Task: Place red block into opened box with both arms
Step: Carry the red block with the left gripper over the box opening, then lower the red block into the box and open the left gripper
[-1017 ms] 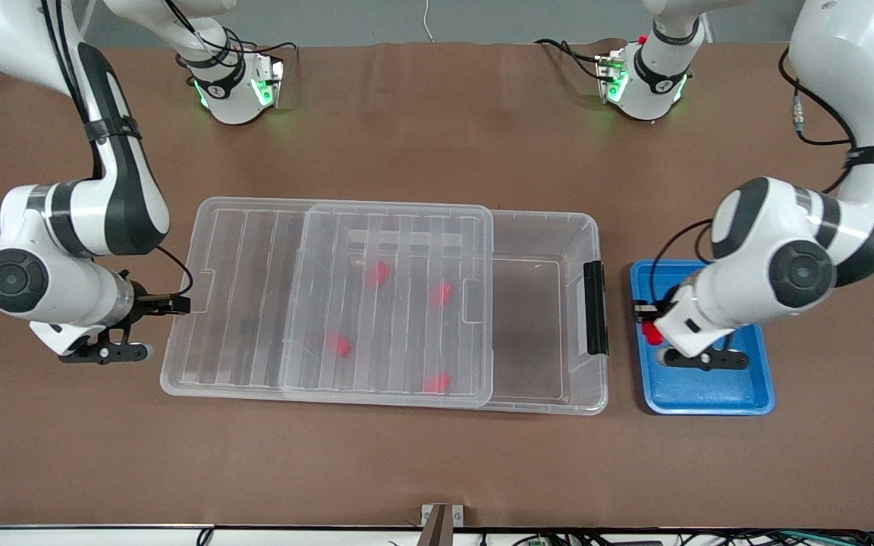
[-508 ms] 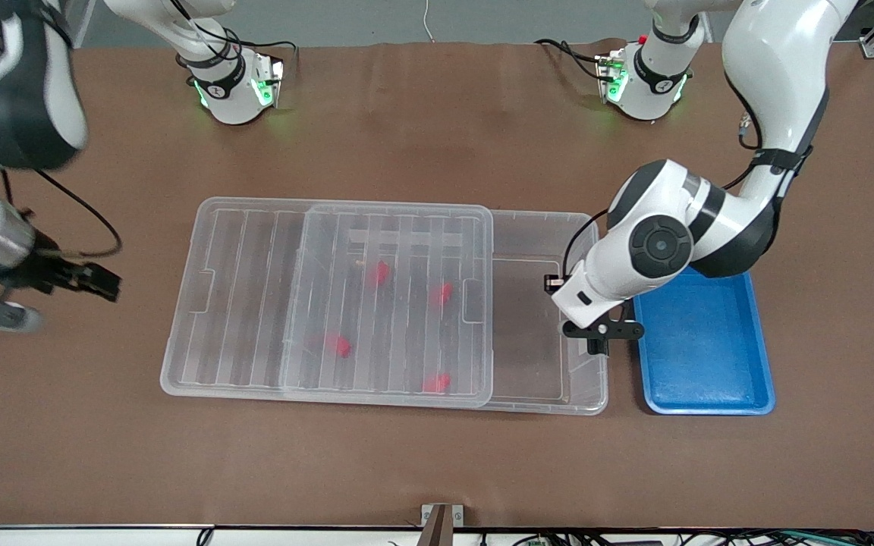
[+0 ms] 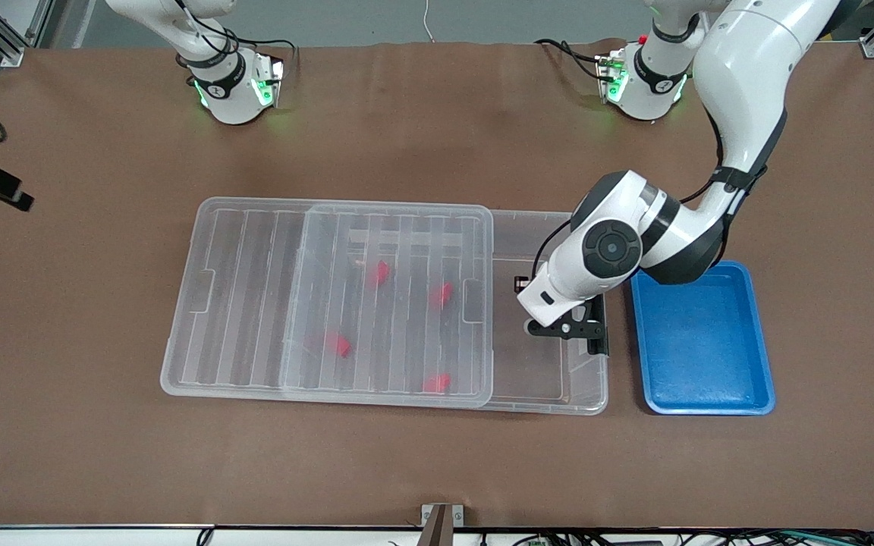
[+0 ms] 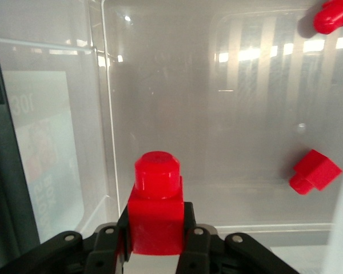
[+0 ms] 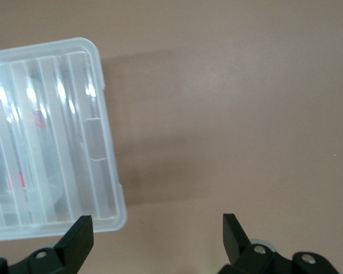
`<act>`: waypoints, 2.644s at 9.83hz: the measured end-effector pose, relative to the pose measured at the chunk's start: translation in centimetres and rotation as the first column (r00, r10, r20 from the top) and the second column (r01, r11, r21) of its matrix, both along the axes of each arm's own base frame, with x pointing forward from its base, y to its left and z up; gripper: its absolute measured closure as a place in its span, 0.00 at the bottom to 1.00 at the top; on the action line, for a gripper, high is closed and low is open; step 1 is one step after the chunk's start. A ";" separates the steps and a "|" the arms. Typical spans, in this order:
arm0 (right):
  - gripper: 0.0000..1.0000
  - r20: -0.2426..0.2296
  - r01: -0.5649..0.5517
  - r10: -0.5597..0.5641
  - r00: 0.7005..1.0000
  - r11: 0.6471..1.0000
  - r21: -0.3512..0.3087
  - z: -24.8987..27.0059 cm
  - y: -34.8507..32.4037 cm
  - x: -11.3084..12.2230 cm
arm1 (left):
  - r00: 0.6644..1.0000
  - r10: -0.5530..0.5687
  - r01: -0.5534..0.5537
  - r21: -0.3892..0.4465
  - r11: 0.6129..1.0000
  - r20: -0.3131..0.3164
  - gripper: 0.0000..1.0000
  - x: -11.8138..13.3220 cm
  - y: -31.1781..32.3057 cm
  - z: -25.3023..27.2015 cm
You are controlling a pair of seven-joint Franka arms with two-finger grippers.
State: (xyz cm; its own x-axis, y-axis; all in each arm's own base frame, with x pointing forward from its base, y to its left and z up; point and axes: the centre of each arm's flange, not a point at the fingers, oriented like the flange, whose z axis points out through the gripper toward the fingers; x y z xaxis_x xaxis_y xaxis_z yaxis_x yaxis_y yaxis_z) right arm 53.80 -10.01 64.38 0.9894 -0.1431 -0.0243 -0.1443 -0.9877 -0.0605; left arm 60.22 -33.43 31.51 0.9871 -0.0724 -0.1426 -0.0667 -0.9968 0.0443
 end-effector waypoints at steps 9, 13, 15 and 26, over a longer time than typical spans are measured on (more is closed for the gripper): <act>0.00 -0.023 -0.010 0.011 1.000 1.000 0.010 -0.7 1.1 0.1 | 0.999 -0.022 0.020 -0.048 0.999 -0.033 0.65 0.0 -1.2 -11.2; 0.00 -0.023 -0.006 0.006 1.000 1.000 0.010 -0.7 0.9 0.0 | 0.999 -0.031 0.030 -0.031 0.999 -0.021 0.63 -0.3 -1.7 -13.0; 0.00 -0.023 -0.005 0.006 1.000 1.000 0.010 -0.7 0.8 0.0 | 0.999 -0.042 0.042 -0.029 0.999 0.007 0.36 0.1 -1.9 -12.4; 0.03 -0.033 -0.005 0.006 0.999 1.000 0.012 -0.9 0.7 0.0 | 0.974 -0.076 0.062 0.076 0.995 0.211 0.00 2.5 2.0 12.1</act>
